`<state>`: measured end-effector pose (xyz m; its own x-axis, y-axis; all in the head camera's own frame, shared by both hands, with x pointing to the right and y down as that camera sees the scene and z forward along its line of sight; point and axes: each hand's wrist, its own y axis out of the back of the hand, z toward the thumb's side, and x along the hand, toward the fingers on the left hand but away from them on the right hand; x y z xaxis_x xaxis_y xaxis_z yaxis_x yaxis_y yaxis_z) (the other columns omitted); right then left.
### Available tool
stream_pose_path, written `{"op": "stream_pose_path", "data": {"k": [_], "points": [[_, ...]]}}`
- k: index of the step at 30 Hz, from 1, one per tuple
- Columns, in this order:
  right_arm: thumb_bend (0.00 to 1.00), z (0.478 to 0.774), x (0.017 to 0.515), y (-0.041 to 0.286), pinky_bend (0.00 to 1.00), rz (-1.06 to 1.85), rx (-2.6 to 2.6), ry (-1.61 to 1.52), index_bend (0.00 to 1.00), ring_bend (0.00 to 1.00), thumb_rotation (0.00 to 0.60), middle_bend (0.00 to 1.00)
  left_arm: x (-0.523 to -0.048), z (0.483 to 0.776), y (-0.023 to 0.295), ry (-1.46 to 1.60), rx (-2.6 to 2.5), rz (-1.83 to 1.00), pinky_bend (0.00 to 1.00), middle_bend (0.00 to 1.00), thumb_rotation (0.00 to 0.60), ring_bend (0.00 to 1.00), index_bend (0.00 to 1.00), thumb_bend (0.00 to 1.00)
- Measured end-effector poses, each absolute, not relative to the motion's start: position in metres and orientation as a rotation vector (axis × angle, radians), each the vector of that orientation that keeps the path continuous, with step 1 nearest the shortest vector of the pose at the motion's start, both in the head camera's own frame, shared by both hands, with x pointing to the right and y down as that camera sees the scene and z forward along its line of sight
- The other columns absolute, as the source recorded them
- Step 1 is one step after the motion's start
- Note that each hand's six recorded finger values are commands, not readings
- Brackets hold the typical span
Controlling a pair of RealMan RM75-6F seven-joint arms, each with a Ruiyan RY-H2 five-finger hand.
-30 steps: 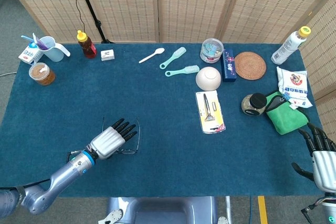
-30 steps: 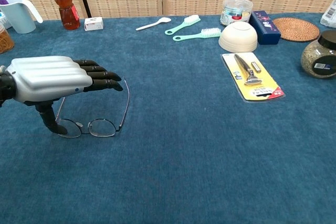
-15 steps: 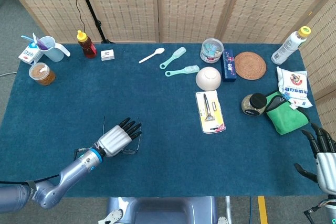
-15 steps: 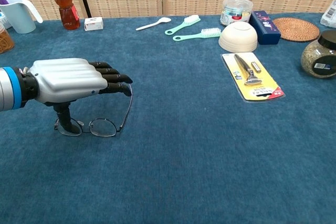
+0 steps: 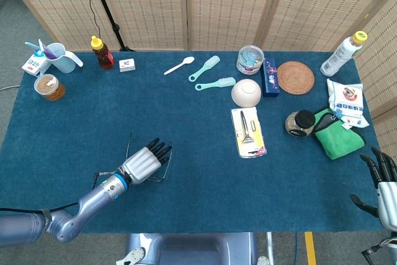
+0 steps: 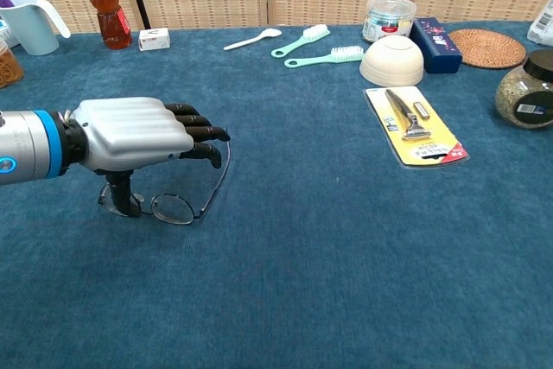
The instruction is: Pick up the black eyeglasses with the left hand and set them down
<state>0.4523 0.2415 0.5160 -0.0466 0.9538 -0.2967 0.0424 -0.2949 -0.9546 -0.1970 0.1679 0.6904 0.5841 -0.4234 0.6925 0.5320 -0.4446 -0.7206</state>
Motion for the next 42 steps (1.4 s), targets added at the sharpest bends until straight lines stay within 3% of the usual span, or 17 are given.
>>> {"op": "stream_pose_path", "data": {"k": [30,42], "points": [[0.04,0.512,0.459,0.245,0.23,1.463,-1.412,-1.133,0.16,0.1,0.6,0.06,-0.18,0.694,0.167,-0.231,-1.67,-1.031,0.0,0.0,0.6,0.0,0.15,0.06],[0.04,0.51,0.46,0.246,0.23,1.462,-1.408,-1.139,0.17,0.1,0.6,0.06,-0.181,0.696,0.168,-0.238,-1.643,-1.038,0.0,0.0,0.6,0.0,0.24,0.06]]}}
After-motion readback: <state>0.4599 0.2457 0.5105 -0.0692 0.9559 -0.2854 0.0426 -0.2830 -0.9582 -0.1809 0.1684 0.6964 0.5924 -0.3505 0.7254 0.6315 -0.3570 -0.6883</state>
